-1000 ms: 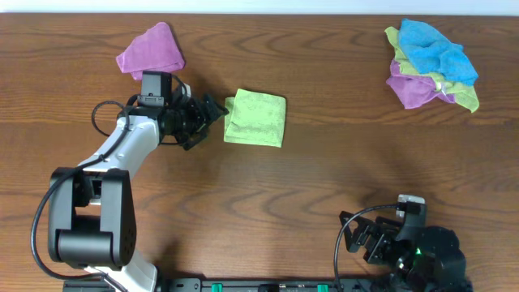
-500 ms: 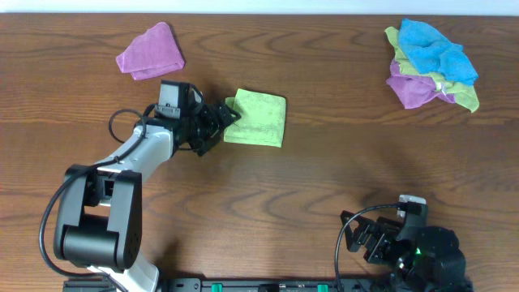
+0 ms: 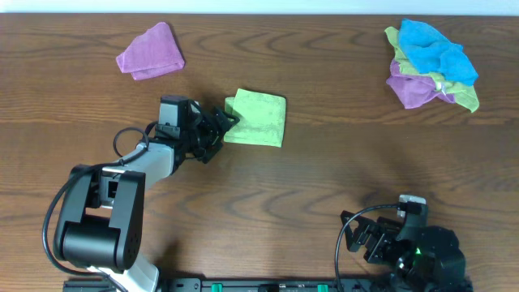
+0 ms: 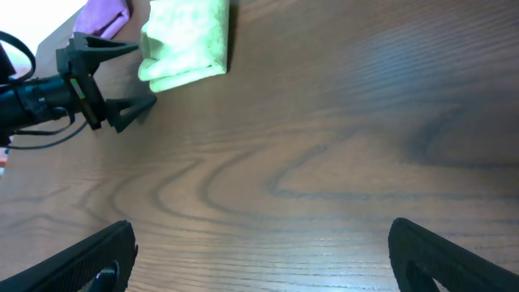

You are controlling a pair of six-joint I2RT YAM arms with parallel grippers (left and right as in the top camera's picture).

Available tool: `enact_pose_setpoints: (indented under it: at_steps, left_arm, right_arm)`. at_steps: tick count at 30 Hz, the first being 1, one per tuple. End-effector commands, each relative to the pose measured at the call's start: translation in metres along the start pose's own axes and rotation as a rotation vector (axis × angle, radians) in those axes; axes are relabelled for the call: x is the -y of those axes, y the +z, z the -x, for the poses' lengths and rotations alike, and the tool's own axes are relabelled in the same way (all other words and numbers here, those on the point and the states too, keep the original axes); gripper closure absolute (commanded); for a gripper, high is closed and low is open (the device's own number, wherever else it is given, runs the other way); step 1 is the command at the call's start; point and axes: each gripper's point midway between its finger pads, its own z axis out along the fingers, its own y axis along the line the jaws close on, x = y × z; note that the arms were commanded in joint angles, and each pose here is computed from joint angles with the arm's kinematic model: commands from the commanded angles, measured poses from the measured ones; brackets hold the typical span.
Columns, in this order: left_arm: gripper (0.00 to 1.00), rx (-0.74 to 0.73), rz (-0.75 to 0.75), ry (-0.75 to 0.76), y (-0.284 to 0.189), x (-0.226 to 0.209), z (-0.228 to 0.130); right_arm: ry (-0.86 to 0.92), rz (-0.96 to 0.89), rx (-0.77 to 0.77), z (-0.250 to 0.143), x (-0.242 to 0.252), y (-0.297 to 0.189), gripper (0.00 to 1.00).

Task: Fold the cloth
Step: 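Reach the left gripper to the folded green cloth and grasp it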

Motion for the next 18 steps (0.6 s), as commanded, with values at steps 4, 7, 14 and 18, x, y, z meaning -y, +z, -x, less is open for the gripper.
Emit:
enact_pose_setpoints:
  at_steps: [4, 7, 14, 18]
  left_arm:
    - [0.05, 0.011, 0.061, -0.028, 0.013, -0.017, -0.014]
    - [0.05, 0.037, 0.082, -0.002, 0.019, -0.016, -0.018]
    - [0.0, 0.114, 0.136, 0.027, 0.023, -0.021, -0.013]
    - [0.16, 0.164, 0.139, 0.044, 0.023, -0.02, -0.004]
  right_arm:
    - [0.017, -0.014, 0.013, 0.001, 0.003, 0.0, 0.01]
    - [0.018, -0.014, 0.013, 0.001, 0.003, 0.0, 0.01]
    - [0.017, -0.014, 0.013, 0.001, 0.003, 0.0, 0.01]
    - [0.017, -0.014, 0.013, 0.001, 0.003, 0.0, 0.01]
